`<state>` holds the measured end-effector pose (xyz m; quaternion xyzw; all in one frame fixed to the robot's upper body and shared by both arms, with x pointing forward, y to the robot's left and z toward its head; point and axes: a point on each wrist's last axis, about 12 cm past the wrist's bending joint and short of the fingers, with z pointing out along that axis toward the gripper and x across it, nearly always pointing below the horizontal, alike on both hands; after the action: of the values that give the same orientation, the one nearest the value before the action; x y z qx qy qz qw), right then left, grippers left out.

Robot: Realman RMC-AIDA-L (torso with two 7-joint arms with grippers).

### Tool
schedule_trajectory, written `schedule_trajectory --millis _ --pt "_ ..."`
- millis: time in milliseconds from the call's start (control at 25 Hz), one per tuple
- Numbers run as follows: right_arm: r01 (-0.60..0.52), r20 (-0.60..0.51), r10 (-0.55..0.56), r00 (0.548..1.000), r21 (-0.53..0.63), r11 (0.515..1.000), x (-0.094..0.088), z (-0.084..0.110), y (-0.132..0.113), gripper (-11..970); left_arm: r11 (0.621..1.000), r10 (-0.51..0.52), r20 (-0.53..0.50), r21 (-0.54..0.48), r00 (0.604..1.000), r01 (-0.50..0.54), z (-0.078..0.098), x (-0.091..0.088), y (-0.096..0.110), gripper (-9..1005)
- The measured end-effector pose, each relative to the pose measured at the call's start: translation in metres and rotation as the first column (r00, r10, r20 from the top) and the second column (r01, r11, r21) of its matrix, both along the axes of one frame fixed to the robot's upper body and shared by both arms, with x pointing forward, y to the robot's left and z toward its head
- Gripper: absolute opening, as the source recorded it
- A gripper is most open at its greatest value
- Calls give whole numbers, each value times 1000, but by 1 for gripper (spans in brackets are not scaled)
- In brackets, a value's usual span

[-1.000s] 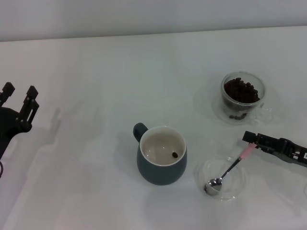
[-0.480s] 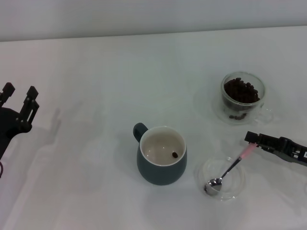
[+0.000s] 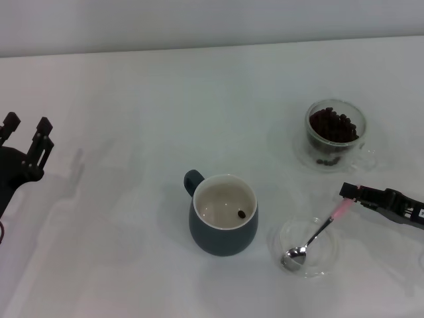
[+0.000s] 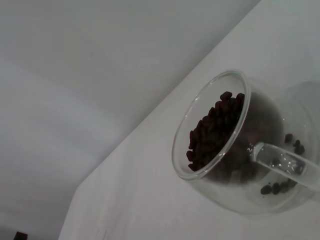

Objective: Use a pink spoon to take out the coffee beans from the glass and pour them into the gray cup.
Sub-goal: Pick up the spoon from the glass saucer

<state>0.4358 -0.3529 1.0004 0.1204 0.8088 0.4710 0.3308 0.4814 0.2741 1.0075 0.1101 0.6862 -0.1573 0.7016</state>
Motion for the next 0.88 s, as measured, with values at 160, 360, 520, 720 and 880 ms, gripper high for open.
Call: schedule_trajectory --millis 160,360,520,720,880 --pt "-1 0 1 1000 1 1000 1 0 0 188 1000 2 -2 1 1000 -2 0 1 0 552" --pt "-4 2 4 1000 7 1000 2 1 1 172 1000 1 -1 3 1000 -1 1 3 0 552" --pt "-12 4 12 1000 20 1000 2 2 3 168 1000 -1 -1 5 1000 1 1 4 0 552" --pt "-33 33 31 999 54 998 4 9 5 162 1000 -2 0 6 1000 2 1 4 0 552" --pt "-47 56 43 997 65 997 6 14 4 156 1000 -2 -1 6 1000 2 1 4 0 552"
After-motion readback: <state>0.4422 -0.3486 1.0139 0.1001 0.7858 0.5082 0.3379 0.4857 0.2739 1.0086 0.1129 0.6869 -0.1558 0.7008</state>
